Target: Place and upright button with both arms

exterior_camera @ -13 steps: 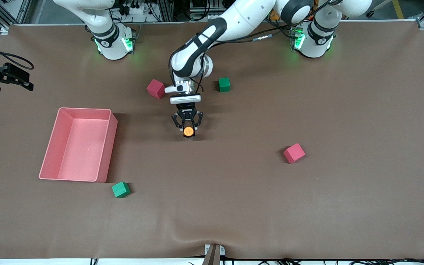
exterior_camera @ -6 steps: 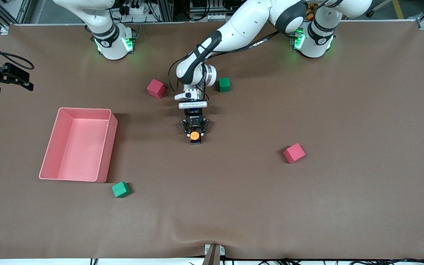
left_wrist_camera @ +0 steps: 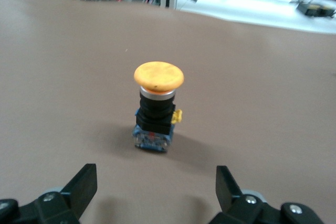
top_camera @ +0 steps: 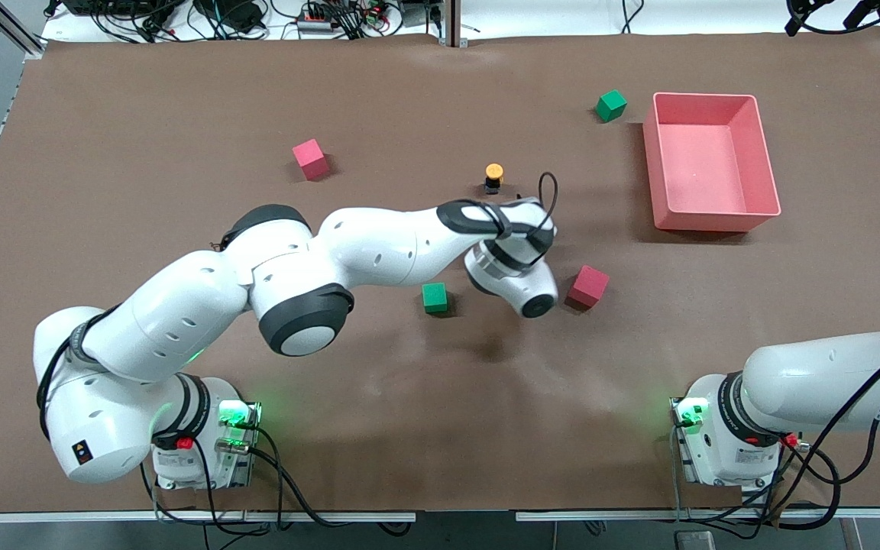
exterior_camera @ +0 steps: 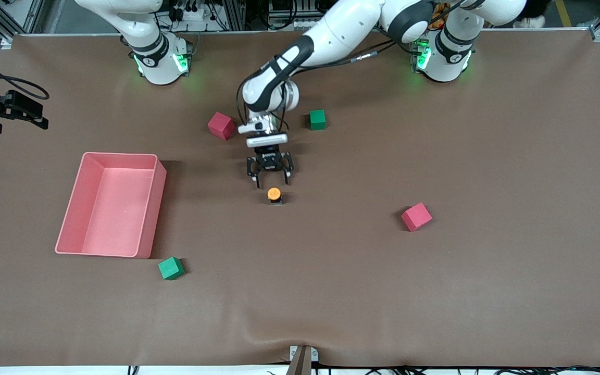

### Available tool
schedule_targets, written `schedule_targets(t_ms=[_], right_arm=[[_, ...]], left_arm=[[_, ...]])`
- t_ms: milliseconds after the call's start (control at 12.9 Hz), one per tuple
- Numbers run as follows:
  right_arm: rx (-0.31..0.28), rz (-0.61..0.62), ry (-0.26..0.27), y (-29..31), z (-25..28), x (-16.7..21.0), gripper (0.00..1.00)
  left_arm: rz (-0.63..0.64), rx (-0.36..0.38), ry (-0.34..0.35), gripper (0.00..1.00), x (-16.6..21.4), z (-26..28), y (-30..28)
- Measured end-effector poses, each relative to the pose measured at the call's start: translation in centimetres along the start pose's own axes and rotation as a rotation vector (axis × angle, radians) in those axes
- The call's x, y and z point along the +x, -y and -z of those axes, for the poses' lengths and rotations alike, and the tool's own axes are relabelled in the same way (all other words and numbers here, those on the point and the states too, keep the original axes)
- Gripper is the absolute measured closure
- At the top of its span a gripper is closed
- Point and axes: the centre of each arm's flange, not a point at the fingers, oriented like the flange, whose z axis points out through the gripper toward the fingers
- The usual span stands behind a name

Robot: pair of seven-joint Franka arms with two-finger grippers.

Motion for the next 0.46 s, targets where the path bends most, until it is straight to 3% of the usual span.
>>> schedule_targets(t_ms=[464], right_arm=[[0.000, 0.001, 0.002, 0.0, 0.0, 0.0, 0.00]], left_arm=[[0.033, 0.099, 0.291, 0.00, 14.7, 9.7, -3.6]])
